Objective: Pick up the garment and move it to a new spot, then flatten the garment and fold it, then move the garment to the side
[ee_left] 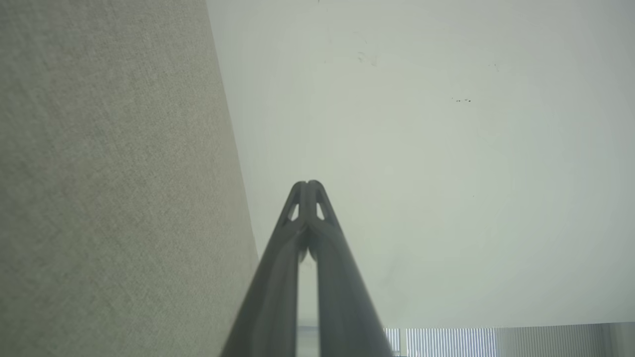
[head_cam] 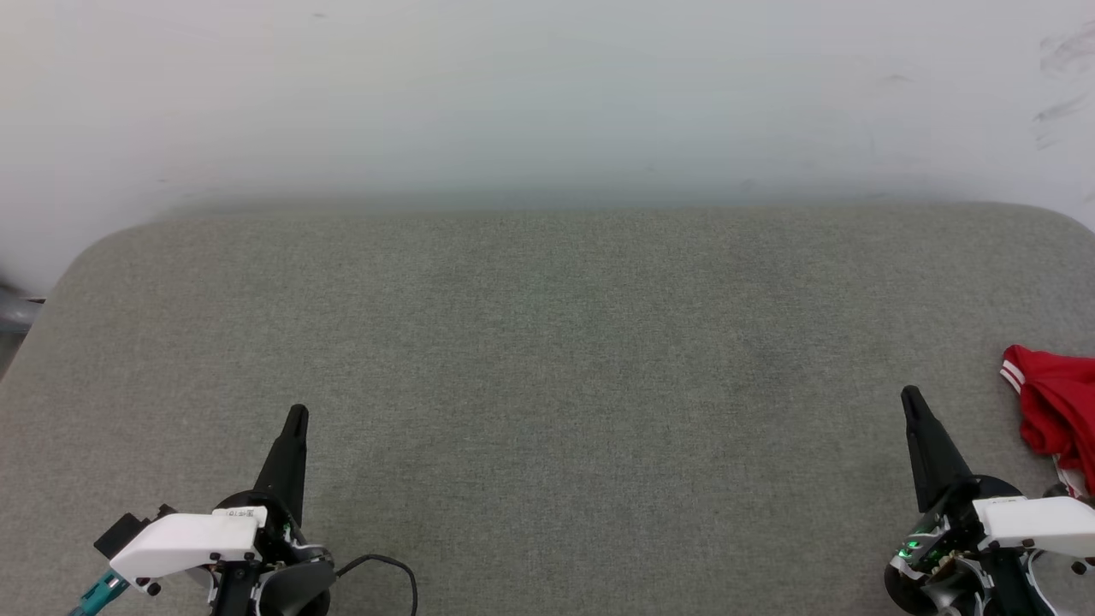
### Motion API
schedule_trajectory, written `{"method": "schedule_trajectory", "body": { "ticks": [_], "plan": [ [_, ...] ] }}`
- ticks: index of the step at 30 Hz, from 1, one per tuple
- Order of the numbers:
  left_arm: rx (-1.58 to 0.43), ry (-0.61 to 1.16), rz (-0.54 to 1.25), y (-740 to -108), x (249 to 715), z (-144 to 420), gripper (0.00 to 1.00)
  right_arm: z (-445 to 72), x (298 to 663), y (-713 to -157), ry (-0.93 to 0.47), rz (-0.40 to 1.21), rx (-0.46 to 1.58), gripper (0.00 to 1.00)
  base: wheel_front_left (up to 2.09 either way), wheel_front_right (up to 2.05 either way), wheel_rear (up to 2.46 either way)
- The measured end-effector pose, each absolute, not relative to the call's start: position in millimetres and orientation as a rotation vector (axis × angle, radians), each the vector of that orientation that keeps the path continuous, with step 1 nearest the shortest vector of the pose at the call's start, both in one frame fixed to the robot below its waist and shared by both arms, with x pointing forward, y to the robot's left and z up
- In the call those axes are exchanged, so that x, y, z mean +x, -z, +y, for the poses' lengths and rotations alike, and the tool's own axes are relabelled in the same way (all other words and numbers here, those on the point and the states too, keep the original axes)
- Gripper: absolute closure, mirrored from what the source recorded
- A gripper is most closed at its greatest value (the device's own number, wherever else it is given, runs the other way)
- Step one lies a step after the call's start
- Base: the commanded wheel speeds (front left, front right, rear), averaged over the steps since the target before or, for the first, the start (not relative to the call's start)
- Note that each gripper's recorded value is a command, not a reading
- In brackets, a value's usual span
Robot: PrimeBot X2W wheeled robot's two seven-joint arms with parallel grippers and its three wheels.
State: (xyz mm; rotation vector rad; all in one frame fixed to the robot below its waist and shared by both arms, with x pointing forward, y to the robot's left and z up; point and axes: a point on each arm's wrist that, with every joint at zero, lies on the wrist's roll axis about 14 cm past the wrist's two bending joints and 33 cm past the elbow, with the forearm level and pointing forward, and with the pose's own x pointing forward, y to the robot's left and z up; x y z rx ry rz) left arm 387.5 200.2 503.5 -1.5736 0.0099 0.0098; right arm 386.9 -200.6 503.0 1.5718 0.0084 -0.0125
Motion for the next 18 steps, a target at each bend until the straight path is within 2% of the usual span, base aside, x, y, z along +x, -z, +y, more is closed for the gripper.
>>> {"method": "schedule_trajectory", "body": {
  "ticks": [18],
  "plan": [
    [-1.575,-0.009,0.008,-504.0,387.8,200.2,1.00,-200.8,387.6,-504.1,0.010,0.006,1.573,1.00,0.00,0.00,0.00]
  ]
}}
